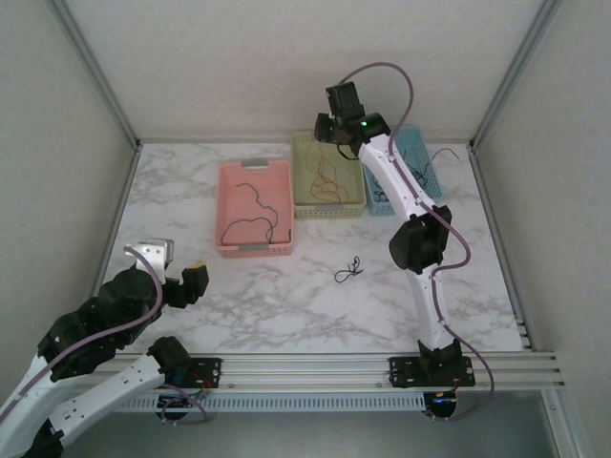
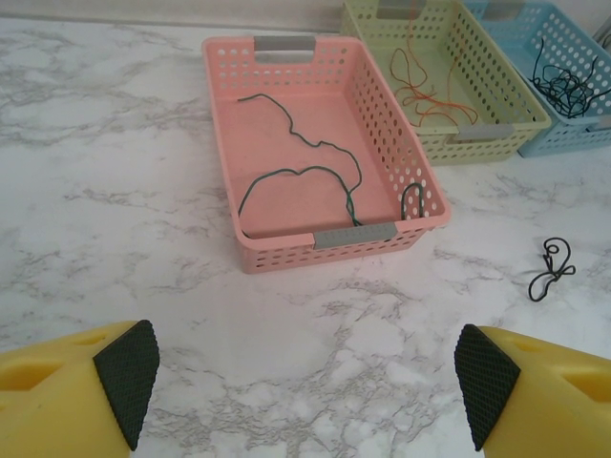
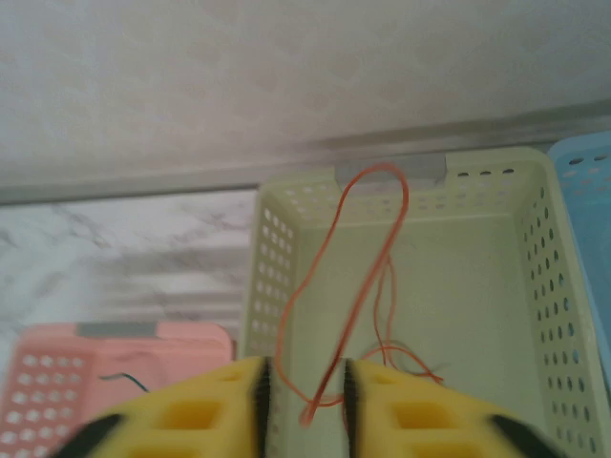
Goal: Untangle the cables
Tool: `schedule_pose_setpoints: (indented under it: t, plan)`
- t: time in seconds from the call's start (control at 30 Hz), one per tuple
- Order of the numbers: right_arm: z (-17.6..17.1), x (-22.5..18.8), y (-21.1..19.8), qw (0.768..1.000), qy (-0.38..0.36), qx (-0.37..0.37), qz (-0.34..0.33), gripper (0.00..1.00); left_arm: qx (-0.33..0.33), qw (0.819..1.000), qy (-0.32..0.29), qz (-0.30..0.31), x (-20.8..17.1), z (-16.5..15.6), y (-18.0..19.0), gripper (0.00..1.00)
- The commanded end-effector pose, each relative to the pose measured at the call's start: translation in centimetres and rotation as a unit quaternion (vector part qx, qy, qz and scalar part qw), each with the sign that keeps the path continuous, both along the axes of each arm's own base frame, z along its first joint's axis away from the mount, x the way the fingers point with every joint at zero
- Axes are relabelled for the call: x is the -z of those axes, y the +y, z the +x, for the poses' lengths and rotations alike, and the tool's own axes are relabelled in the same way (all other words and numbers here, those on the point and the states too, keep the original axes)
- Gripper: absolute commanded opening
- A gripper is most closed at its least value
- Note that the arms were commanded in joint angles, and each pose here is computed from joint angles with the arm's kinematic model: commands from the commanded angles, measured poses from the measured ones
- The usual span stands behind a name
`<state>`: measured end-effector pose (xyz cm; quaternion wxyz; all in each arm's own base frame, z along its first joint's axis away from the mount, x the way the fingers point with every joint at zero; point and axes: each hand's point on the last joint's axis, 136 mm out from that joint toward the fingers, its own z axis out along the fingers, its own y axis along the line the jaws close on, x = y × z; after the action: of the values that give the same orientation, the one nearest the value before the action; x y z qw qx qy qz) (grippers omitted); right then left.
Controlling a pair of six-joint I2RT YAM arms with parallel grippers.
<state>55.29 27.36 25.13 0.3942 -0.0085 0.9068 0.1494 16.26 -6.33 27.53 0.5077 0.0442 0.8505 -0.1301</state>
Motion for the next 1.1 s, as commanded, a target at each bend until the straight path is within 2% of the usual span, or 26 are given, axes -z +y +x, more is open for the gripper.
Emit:
schedule_pose_setpoints:
  t: [0.0, 0.1, 0.27, 0.33, 0.5, 0.63, 0.7, 0.83, 0.93, 1.0, 1.07]
  plan:
    - [-0.8, 1.3, 0.1, 0.999, 0.028, -0.006, -0.014, 0.48, -0.005, 1.000, 0.001, -0.007, 0.1, 0.2, -0.1, 0.84]
    - [-2.0, 0.1, -0.4, 0.999, 0.029, -0.005, -0.024, 0.57, -0.005, 1.000, 0.001, -0.008, 0.1, 0.2, -0.1, 0.84]
    - [-6.4, -4.1, -1.3, 0.999, 0.006, -0.018, -0.045, 0.59, -0.002, 1.000, 0.004, -0.005, 0.3, 0.3, -0.4, 0.85]
    - [-9.4, -5.4, -1.6, 0.999, 0.000, -0.033, -0.043, 0.58, -0.002, 1.000, 0.005, -0.003, 0.3, 0.3, -0.4, 0.85]
    - [-17.8, -5.7, -4.0, 0.999, 0.001, -0.044, -0.010, 0.53, -0.002, 1.000, 0.006, -0.002, 0.4, 0.4, -0.4, 0.85]
    - [-24.5, -2.6, -7.7, 0.999, 0.025, -0.031, 0.005, 0.46, 0.001, 1.000, 0.010, -0.001, 0.5, 0.4, -0.7, 0.85]
    - [-27.1, -0.4, -9.6, 0.999, 0.043, -0.018, 0.010, 0.40, 0.002, 1.000, 0.011, 0.000, 0.6, 0.5, -0.7, 0.85]
    - [-30.5, 4.8, -11.6, 0.996, 0.084, 0.008, 0.027, 0.27, 0.003, 1.000, 0.014, 0.003, 0.7, 0.5, -0.8, 0.85]
    - [-31.6, 8.7, -11.2, 0.991, 0.122, 0.011, 0.057, 0.29, 0.003, 1.000, 0.017, 0.004, 0.8, 0.6, -0.9, 0.85]
    - [-31.9, 11.2, -10.4, 0.986, 0.145, 0.011, 0.079, 0.42, 0.004, 1.000, 0.017, 0.004, 0.8, 0.6, -0.9, 0.85]
    - [-31.9, 13.2, -10.3, 0.984, 0.158, 0.024, 0.083, 0.49, 0.003, 1.000, 0.017, 0.005, 0.8, 0.6, -0.9, 0.85]
